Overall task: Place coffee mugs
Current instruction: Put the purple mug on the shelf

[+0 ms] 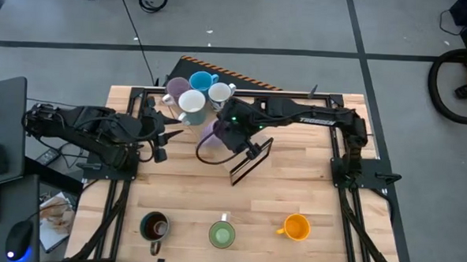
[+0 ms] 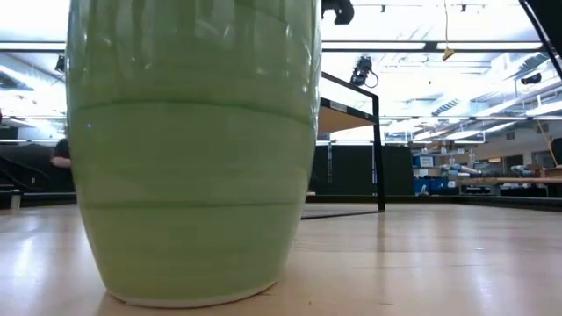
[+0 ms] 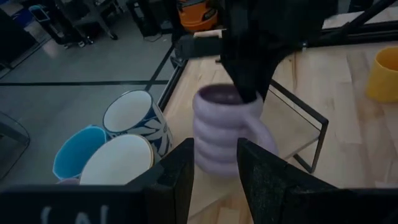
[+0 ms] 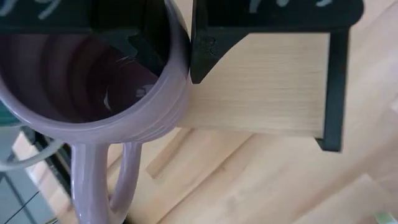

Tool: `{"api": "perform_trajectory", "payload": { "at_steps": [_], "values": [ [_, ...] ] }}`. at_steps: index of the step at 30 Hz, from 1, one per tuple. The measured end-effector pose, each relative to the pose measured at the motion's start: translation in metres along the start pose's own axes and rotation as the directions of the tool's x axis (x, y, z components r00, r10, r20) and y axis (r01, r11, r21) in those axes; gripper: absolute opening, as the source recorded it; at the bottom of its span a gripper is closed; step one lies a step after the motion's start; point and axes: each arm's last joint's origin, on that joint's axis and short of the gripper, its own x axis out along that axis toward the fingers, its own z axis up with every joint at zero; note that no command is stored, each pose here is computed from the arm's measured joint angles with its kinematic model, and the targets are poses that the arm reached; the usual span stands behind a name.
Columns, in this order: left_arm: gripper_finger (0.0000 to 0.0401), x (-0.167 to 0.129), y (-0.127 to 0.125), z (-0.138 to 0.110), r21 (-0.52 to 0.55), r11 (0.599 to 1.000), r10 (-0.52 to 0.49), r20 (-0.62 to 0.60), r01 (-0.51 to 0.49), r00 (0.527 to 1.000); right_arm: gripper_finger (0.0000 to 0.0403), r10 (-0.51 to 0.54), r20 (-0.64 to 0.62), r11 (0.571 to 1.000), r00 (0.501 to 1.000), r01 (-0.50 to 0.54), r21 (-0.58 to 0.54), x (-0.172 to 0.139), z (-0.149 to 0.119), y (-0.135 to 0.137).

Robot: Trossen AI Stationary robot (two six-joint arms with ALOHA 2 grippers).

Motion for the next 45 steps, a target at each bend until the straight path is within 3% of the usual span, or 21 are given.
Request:
{"api": "perform_trajectory", "payload": {
  "at_steps": [16, 28, 45],
  "values": [
    [0.0128, 0.0, 0.0, -0.003, 0.014, 1.0, 0.001, -0.029, -0.001, 1.0, 0.0046, -0.016, -0.049, 1.0, 0.999, 0.017, 0.017, 0.016, -0.009, -0.008],
    [0.0128, 0.0, 0.0, -0.003, -0.006, 1.0, 0.001, -0.029, -0.001, 1.0, 0.011, -0.077, -0.079, 0.997, 0.994, 0.079, 0.025, 0.016, -0.009, -0.012],
    [0.0128, 0.001, 0.0, -0.003, -0.013, 1.0, 0.001, -0.03, -0.001, 1.0, 0.0148, -0.193, -0.063, 0.954, 0.979, 0.203, 0.219, 0.015, -0.005, -0.021]
  ]
}}
